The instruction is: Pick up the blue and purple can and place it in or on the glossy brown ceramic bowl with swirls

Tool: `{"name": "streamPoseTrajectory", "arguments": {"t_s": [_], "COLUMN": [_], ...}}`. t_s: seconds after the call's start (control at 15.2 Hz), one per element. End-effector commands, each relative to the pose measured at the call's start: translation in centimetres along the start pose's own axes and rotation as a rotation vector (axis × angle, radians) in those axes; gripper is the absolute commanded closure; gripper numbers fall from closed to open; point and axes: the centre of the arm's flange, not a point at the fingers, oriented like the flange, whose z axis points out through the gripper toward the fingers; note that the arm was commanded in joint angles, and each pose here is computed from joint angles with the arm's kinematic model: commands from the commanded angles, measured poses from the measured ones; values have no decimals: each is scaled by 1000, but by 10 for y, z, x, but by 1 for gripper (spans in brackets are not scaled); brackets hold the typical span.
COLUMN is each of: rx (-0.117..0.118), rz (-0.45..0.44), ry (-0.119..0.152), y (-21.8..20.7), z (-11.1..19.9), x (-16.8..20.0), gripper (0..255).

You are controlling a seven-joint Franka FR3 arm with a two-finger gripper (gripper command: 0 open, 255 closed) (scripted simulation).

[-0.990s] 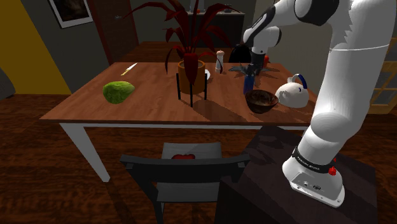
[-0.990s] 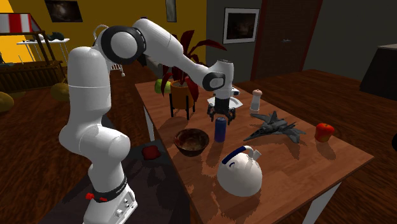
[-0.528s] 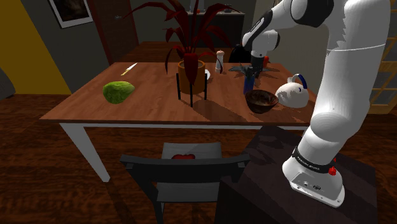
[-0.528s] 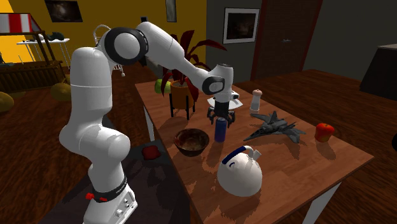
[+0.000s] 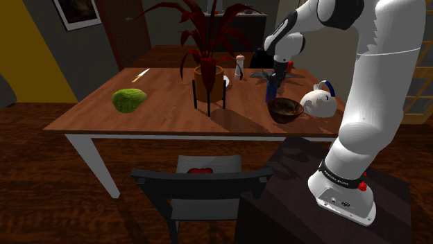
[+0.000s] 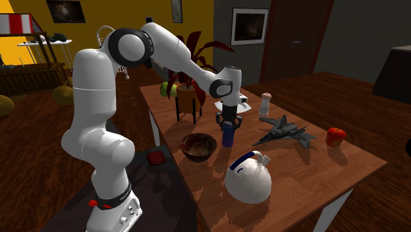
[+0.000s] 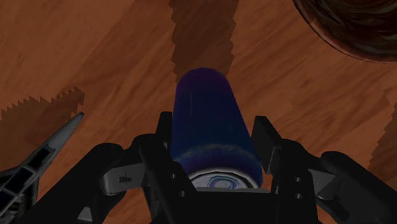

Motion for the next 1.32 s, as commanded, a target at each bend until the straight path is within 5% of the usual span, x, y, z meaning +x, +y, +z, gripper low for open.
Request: {"name": "streamPoseTrajectory", "arguments": {"t_s": [0.0, 0.33, 1.25], "rx": [0, 0, 0], "rz": [0, 0, 0], "ry": [0, 0, 0], "y": [0, 0, -1], "z": [0, 0, -74], "x": [0, 0, 1], "gripper": [255, 255, 255]}}
